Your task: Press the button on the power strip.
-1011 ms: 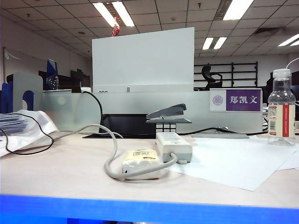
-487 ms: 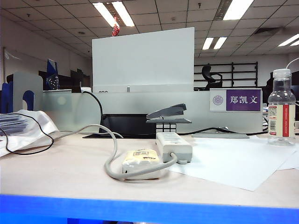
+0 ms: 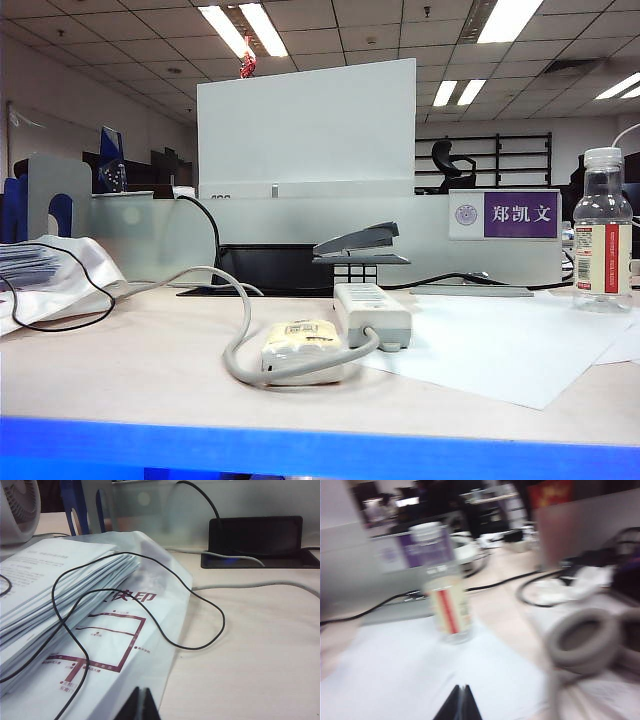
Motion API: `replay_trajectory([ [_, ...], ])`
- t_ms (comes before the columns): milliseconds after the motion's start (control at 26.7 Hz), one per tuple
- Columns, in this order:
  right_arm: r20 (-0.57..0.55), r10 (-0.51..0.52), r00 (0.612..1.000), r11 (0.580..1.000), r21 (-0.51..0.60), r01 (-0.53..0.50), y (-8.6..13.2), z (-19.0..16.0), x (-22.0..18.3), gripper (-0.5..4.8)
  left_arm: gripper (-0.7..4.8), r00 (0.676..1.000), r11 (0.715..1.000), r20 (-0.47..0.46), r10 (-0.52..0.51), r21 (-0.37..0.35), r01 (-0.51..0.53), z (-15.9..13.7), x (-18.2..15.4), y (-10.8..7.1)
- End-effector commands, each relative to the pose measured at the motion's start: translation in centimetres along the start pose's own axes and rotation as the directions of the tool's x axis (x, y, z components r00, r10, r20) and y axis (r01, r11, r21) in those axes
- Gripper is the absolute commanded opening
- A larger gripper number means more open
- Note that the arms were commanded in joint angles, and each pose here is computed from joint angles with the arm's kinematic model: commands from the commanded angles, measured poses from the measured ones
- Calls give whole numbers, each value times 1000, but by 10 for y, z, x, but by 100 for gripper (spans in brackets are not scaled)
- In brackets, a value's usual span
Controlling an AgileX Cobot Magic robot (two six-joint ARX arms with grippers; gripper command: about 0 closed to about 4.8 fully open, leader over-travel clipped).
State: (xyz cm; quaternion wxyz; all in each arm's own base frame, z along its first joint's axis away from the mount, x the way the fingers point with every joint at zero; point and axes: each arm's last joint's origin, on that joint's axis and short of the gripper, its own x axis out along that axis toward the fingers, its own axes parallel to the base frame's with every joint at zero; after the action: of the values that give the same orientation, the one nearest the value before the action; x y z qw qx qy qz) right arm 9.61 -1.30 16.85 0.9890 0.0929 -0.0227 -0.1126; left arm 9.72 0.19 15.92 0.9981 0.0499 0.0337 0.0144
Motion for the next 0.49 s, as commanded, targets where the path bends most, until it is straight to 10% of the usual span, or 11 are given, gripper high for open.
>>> replay_trajectory([
  [37, -40, 139, 990, 980, -139, -143, 4, -2, 0, 4, -4, 1000, 1000, -8, -7, -4, 6, -1, 0, 0],
  [487, -53, 158, 986, 946, -277, -167, 4, -3, -1, 4, -4, 1000, 1000, -16, 3, -2, -3, -1, 0, 0],
])
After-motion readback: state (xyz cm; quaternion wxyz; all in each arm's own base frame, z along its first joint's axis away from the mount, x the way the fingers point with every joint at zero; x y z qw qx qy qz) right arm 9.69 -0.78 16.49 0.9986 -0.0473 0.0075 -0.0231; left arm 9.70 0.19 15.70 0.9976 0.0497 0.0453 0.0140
